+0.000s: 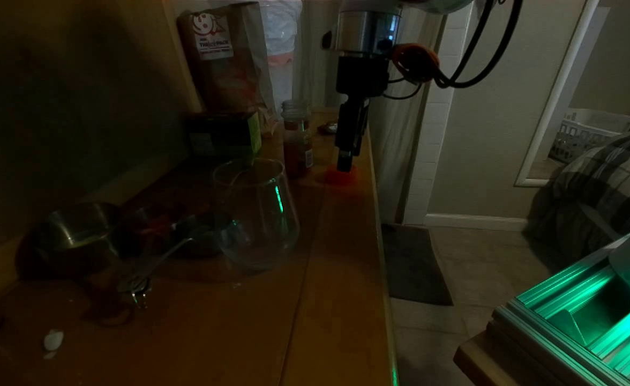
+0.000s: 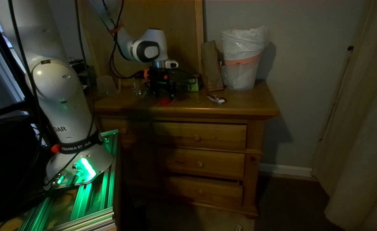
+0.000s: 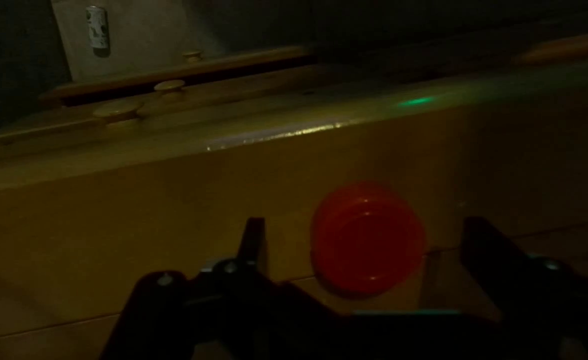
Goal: Put the orange lid on the bottle
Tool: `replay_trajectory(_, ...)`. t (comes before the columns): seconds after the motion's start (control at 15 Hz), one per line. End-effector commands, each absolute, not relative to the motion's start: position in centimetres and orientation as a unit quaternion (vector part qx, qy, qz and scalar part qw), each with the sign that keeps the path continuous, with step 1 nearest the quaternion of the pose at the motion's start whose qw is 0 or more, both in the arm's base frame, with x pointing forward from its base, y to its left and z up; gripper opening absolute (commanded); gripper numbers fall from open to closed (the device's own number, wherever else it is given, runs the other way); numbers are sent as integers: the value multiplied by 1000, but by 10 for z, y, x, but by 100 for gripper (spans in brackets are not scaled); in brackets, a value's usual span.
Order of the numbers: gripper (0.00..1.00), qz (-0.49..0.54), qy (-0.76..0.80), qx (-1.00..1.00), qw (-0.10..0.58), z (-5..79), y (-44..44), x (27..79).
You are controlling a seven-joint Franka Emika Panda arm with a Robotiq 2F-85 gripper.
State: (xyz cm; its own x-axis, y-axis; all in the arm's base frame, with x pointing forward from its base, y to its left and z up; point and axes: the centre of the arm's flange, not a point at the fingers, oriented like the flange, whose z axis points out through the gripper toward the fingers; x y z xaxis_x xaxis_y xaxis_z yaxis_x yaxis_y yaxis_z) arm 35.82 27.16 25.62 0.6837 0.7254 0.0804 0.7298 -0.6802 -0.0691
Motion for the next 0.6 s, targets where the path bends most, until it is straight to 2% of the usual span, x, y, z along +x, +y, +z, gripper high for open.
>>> replay_trajectory(0.0,74,-29,-396,-916,50,250,275,369)
replay_trajectory(0.2,50,-31,-396,-916,51,250,276,371)
replay_trajectory(0.4,32,-32,-396,-916,52,250,276,371)
replay_trajectory(0.53,32,-32,-396,-916,52,250,277,372)
